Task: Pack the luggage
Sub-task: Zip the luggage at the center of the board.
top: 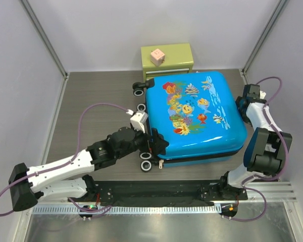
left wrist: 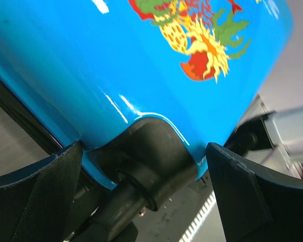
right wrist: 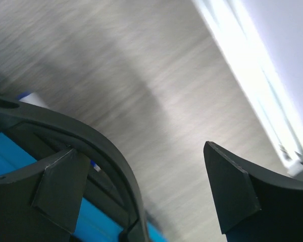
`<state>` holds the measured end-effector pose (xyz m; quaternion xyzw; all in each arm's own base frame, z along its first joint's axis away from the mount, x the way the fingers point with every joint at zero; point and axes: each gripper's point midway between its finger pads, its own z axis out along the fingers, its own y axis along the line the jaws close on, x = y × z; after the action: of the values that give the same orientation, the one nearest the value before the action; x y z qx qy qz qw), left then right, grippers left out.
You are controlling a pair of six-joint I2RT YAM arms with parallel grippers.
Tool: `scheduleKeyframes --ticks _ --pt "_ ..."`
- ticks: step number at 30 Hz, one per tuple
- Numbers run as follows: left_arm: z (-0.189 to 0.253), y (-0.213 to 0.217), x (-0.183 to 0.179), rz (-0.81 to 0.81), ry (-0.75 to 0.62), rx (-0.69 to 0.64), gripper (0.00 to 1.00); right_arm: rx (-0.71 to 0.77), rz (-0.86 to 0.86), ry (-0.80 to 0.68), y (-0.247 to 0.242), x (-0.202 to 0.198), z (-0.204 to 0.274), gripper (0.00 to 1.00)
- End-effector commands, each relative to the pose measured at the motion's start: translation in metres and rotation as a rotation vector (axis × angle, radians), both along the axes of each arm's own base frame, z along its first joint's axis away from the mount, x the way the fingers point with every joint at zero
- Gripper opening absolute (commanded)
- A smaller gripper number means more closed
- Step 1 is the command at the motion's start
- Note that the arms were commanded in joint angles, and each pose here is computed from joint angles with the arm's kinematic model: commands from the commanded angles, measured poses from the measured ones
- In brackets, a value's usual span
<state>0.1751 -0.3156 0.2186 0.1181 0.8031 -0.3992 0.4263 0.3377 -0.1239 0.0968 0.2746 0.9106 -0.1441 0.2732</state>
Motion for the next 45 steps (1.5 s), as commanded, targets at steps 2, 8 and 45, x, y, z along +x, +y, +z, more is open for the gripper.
scheduleKeyframes --ticks 2,8,45 --pt "0.046 -0.068 -0.096 -0.508 0.089 -0.198 1.00 -0.050 -0.129 -0.182 -0.022 0.018 0.099 0.97" --pt "0.051 -0.082 -0.110 -0.592 0.096 -0.204 1.00 -0.051 -0.085 -0.097 -0.026 0.028 0.106 0.97" --pt "-0.008 0.048 0.003 -0.078 0.114 0.074 1.00 0.251 -0.239 -0.097 -0.087 0.077 0.040 1.00"
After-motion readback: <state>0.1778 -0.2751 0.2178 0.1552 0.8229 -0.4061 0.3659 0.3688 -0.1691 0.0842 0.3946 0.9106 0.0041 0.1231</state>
